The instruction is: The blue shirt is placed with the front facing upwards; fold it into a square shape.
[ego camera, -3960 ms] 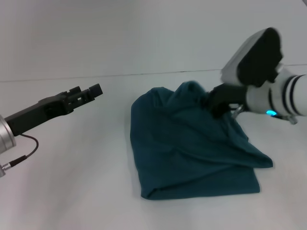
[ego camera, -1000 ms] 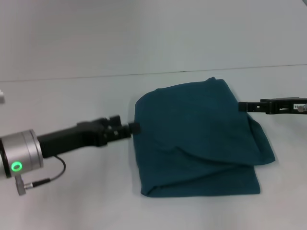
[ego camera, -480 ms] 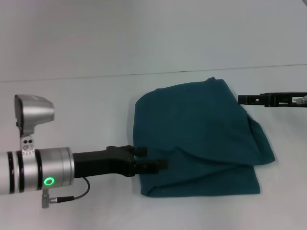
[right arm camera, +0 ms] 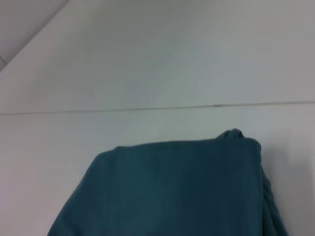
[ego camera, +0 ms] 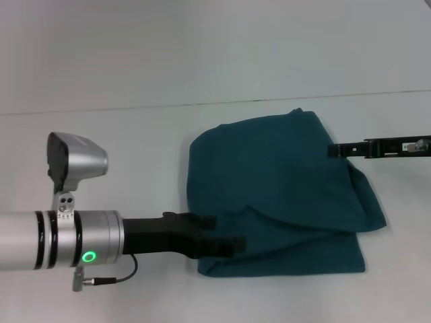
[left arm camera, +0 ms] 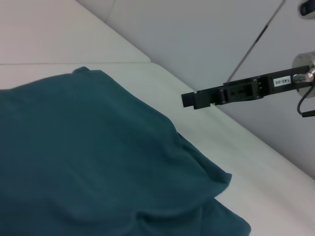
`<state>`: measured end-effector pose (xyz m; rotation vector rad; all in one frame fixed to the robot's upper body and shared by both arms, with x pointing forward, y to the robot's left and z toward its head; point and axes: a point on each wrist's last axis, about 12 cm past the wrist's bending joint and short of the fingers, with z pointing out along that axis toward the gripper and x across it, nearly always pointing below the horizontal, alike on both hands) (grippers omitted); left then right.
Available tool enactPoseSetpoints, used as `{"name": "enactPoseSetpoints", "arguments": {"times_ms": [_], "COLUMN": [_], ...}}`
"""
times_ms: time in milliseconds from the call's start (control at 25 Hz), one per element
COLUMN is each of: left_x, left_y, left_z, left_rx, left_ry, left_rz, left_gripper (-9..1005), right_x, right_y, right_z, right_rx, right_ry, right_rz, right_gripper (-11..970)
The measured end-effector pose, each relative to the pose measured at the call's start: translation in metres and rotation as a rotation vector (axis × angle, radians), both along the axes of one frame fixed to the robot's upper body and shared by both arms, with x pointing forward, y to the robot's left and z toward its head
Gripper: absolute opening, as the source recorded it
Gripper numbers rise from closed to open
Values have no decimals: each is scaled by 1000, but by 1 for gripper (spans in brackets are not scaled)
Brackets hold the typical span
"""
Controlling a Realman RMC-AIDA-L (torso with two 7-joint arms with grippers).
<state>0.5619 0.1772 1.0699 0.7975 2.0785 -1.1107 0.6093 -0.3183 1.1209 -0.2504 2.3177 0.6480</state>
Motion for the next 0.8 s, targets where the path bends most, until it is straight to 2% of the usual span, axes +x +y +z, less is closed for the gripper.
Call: {"name": "enactPoseSetpoints", "arguments": {"times_ms": [800], "left_x": [4], "left_y": [-17], "left_z": [-5], "left_rx": [60], "left_ry": [-10], "left_rz": [-32], "left_gripper": [923], "right_x": [7], "right_y": [9], "right_z": [-8], "right_rx": [-14], "right_ry": [32], "right_rz": [8], "right_gripper": [897]}}
